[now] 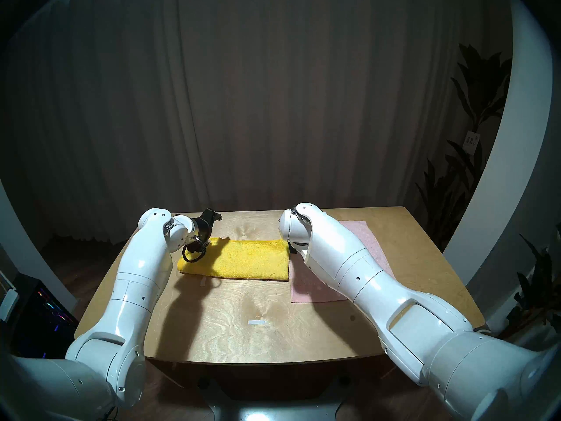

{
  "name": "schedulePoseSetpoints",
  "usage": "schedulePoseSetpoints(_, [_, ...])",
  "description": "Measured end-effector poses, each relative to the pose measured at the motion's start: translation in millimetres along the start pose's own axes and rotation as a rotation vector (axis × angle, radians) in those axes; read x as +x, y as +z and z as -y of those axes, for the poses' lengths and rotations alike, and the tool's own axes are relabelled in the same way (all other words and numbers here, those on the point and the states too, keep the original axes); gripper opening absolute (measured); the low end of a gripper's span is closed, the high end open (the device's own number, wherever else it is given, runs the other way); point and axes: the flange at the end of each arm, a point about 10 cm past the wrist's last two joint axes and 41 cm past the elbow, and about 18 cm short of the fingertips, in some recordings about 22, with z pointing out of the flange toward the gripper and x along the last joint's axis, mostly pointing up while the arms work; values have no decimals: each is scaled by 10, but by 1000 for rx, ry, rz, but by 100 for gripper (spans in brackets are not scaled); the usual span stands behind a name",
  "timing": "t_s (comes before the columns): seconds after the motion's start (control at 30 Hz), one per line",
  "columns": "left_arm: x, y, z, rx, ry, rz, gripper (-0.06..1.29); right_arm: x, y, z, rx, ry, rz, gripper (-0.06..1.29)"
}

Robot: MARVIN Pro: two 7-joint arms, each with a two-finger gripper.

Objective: Fold each towel twice and stack them on table

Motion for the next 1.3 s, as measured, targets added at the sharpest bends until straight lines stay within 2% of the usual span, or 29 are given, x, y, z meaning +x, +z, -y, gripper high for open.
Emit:
schedulePoseSetpoints(0.13, [19, -23, -78, -24, 10, -15, 121, -2, -20, 110, 22, 12, 12, 50])
schedulePoseSetpoints(0.27, [72, -121, -216, -95, 29, -43, 121, -14, -78, 225, 51, 20, 29, 74])
schedulePoseSetpoints(0.3, [95, -162, -264, -122, 37, -54, 121, -14, -101, 260, 60, 20, 35, 87])
schedulePoseSetpoints(0.33, [137, -224, -327, -158, 48, -70, 121, -7, -138, 310, 74, 20, 43, 116])
schedulePoseSetpoints(0.37, [164, -265, -358, -182, 54, -81, 121, -3, -165, 339, 83, 19, 49, 120])
schedulePoseSetpoints(0.53, [261, -423, -372, -250, 65, -118, 121, 6, -283, 426, 115, 11, 80, 121])
schedulePoseSetpoints(0.7, [312, -557, -194, -268, 64, -146, 121, -2, -394, 404, 137, -10, 122, 121])
schedulePoseSetpoints(0.9, [237, -629, 48, -257, 77, -146, 121, 16, -499, 317, 150, -35, 160, 121])
schedulePoseSetpoints(1.13, [128, -725, 323, -245, 82, -138, 121, 130, -629, 196, 161, -69, 185, 121])
schedulePoseSetpoints(1.3, [56, -797, 434, -249, 81, -132, 121, 215, -694, 126, 164, -89, 193, 121])
